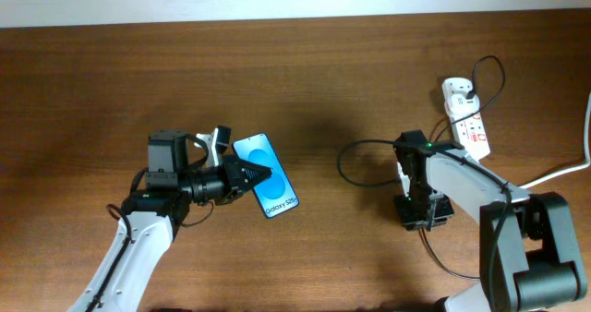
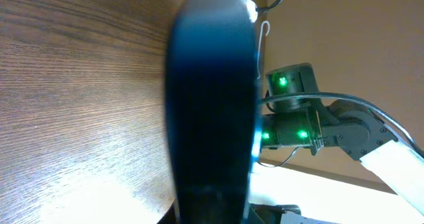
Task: Plug charger to phone and switch on socket
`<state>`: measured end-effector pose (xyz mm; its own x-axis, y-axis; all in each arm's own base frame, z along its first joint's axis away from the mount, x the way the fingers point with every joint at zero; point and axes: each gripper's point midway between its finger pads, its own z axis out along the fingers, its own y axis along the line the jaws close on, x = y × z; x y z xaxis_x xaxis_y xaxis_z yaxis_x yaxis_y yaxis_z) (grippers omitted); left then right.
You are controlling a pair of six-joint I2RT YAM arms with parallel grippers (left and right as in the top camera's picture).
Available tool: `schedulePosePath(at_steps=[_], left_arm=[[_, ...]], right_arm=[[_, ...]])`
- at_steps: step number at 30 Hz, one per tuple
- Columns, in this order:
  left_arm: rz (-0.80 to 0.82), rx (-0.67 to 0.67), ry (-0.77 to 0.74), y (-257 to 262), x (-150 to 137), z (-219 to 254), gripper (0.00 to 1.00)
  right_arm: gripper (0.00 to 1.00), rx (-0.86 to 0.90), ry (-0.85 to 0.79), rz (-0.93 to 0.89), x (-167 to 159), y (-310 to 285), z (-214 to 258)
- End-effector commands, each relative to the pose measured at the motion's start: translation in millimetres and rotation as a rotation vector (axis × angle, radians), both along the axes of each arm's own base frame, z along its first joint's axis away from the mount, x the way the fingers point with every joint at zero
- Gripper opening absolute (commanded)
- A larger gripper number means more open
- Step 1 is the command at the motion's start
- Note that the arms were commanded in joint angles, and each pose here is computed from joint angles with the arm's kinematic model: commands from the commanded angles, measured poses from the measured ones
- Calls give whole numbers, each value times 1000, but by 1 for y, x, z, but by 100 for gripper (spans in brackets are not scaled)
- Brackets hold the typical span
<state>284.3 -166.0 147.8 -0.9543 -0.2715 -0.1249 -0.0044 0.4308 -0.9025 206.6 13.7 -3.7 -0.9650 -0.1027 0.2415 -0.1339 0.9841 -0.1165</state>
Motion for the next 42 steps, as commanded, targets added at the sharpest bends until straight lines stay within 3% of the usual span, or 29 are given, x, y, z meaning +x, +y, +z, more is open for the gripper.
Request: schedulePosePath(at_steps=[1,6,9,12,15,18,20,25,27,32,42], left_arm=[[-34,-29,-25,-3,-2,8,3],[-73,-10,-123,-4,0,11,0],[-73,-14,-225,-4,11,23,0],[-60,-71,-370,-3,28,54,0],[83,-168,-346,20,52,85,0],[131,-245,-230,20,55,92,0],[138,-267,-182,17,54,92,0],[1,-235,-255,-19,35,89,0],[-13,-196,-220,-19,30,73,0],[3,-162,-237,-16,33,67,0],[2,-163,-236,-16,33,67,0]], right_arm=[[4,13,28,17,-9,-1,-7],[4,171,-22,-17,24,31,21],[4,502,-20,-70,39,89,55],[4,984,-34,35,38,152,107],[4,1143,-105,156,22,167,153],[5,1153,-211,358,5,190,180],[4,1021,-237,377,8,200,169],[4,912,-241,483,-6,229,158],[4,890,-260,526,-9,234,162],[4,848,-384,517,-3,225,187],[4,835,-414,544,-2,244,184]])
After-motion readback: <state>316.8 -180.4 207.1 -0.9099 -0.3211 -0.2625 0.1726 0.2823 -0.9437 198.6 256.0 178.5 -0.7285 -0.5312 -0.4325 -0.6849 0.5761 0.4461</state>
